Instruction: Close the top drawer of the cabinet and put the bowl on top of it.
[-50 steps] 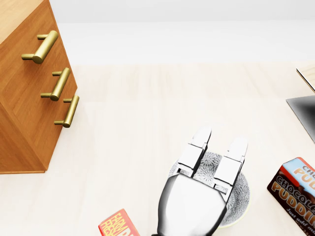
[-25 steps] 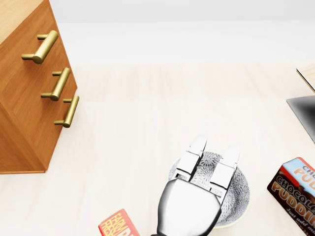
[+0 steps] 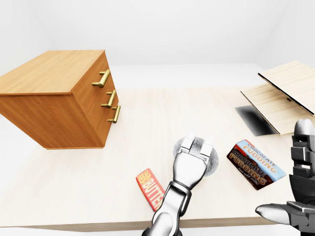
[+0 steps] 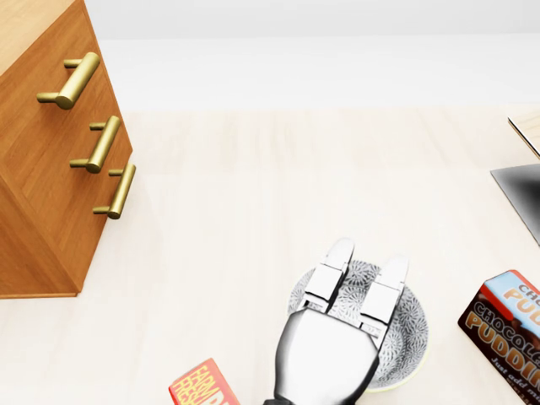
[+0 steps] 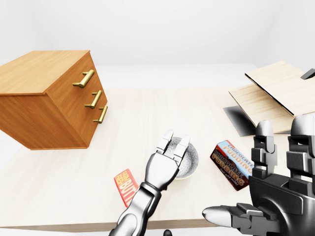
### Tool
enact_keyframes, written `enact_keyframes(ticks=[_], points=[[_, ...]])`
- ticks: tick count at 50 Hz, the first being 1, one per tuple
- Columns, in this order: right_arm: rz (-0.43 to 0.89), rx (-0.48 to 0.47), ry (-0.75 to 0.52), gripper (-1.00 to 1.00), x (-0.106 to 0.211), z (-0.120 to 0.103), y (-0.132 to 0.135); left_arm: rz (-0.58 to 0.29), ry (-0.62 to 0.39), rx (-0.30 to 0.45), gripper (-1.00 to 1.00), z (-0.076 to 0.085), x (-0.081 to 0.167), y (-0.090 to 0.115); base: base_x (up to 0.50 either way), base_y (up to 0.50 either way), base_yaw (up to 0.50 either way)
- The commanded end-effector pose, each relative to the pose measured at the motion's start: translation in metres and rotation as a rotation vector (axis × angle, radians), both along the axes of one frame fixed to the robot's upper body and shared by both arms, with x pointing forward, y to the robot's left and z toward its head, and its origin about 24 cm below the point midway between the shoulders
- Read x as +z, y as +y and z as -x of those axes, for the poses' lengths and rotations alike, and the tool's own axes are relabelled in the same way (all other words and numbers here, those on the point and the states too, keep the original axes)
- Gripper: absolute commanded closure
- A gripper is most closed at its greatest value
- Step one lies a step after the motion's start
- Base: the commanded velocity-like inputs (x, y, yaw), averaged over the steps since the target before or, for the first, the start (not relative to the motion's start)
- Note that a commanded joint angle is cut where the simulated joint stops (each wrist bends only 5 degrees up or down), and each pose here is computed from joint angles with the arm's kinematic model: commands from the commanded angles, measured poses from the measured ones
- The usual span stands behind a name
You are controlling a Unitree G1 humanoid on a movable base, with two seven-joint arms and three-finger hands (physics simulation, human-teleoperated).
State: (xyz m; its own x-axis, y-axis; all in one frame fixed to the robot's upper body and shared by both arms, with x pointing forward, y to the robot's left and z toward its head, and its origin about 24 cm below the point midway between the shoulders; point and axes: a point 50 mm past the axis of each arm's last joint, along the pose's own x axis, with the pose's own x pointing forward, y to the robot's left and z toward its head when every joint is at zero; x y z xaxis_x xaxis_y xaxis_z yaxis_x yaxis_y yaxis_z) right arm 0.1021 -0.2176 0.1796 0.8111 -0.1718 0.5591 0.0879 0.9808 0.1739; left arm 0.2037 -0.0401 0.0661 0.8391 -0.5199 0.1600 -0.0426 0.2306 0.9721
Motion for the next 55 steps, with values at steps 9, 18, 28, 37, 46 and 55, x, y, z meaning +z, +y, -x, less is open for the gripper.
enact_keyframes(ticks=[9, 18, 28, 37, 46, 55], points=[[0.000, 0.002, 0.001, -1.00, 0.000, 0.000, 0.000, 0.000, 0.027, 0.004, -1.00, -0.004, -0.010, -0.003, 0.00, 0.00, 0.00], [0.002, 0.009, 0.009, -1.00, -0.001, 0.000, 0.002, -0.005, 0.046, 0.014, -1.00, -0.008, -0.016, -0.003, 0.00, 0.00, 0.00], [-0.001, 0.012, 0.008, -1.00, -0.001, 0.000, 0.001, -0.008, 0.050, 0.016, -1.00, -0.009, -0.018, -0.003, 0.00, 0.00, 0.00], [-0.003, 0.016, 0.011, -1.00, -0.001, 0.001, 0.001, -0.010, 0.061, 0.021, -1.00, -0.011, -0.021, -0.003, 0.00, 0.00, 0.00], [-0.004, 0.014, 0.009, -1.00, -0.001, 0.000, 0.001, -0.003, 0.079, 0.032, -1.00, -0.013, -0.027, -0.002, 0.00, 0.00, 0.00], [-0.003, 0.012, 0.007, -1.00, -0.001, 0.000, 0.001, -0.001, 0.087, 0.037, -1.00, -0.015, -0.031, -0.002, 0.00, 0.00, 0.00]])
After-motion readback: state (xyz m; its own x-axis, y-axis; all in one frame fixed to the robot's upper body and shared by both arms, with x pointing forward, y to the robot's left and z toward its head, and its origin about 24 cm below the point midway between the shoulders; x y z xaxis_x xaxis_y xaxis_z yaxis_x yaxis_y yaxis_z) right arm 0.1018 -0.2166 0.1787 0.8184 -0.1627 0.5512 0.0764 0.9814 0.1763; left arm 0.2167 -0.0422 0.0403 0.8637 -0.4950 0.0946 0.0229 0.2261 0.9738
